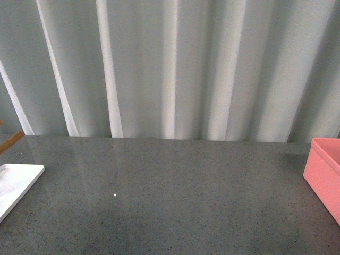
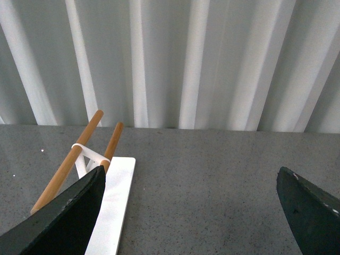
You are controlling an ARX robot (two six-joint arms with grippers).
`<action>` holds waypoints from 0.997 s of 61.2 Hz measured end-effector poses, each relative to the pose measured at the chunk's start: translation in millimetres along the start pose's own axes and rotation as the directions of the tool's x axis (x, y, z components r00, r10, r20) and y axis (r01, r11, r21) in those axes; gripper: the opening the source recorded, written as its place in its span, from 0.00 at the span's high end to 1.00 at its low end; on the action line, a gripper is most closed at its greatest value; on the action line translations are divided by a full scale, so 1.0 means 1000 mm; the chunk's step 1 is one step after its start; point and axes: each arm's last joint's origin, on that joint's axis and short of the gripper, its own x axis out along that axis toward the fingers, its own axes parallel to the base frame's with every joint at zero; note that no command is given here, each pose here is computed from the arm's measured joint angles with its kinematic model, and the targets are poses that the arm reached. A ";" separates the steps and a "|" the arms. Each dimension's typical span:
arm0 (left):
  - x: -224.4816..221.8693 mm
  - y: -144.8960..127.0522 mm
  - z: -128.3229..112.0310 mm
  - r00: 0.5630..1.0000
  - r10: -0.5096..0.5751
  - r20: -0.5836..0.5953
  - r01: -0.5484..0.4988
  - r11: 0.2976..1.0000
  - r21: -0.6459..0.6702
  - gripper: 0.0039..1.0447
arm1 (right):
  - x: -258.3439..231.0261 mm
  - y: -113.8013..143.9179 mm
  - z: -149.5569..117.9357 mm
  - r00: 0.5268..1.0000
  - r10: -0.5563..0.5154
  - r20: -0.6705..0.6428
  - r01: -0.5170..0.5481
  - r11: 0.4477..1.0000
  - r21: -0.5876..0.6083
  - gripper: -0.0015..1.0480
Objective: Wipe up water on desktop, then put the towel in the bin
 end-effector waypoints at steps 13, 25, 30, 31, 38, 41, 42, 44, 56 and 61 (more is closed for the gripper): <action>0.000 0.000 0.000 1.000 0.000 0.000 0.000 1.000 0.000 0.06 | -0.010 0.000 0.002 1.000 -0.004 0.008 0.004 1.000 0.007 0.97; 0.000 0.000 0.000 1.000 0.000 0.000 0.000 1.000 0.000 0.06 | -0.016 0.000 0.003 1.000 -0.004 0.009 0.004 1.000 0.008 0.97; 0.000 0.000 0.000 1.000 0.000 0.000 0.000 1.000 0.000 0.06 | -0.018 0.000 0.003 1.000 -0.007 0.009 0.007 1.000 0.008 0.97; 0.000 0.000 0.000 1.000 0.000 0.000 0.000 1.000 0.000 0.06 | -0.019 0.000 0.003 1.000 -0.007 0.009 0.007 1.000 0.008 0.97; 0.000 0.000 0.000 1.000 0.000 0.000 0.000 1.000 0.000 0.06 | -0.022 0.000 0.003 1.000 -0.007 0.009 0.007 1.000 0.011 0.97; 0.000 0.000 0.000 1.000 0.000 0.000 0.000 1.000 0.000 0.06 | -0.023 0.000 0.003 1.000 -0.007 0.009 0.007 1.000 0.011 0.97; 0.000 0.000 0.000 1.000 0.000 0.000 0.000 1.000 0.000 0.06 | -0.023 0.000 0.003 1.000 -0.007 0.009 0.007 1.000 0.011 0.97; 0.000 0.000 0.000 1.000 0.000 0.000 0.000 1.000 0.000 0.06 | -0.024 0.000 0.003 1.000 -0.007 0.009 0.007 1.000 0.011 0.97; 0.000 0.000 0.000 1.000 0.000 0.000 0.000 1.000 0.000 0.06 | -0.034 0.000 -0.002 1.000 -0.007 -0.027 0.007 1.000 0.013 0.97; 0.000 0.000 0.000 1.000 0.000 0.000 0.000 1.000 0.000 0.06 | -0.037 0.000 0.000 1.000 -0.010 0.006 0.010 1.000 0.014 0.97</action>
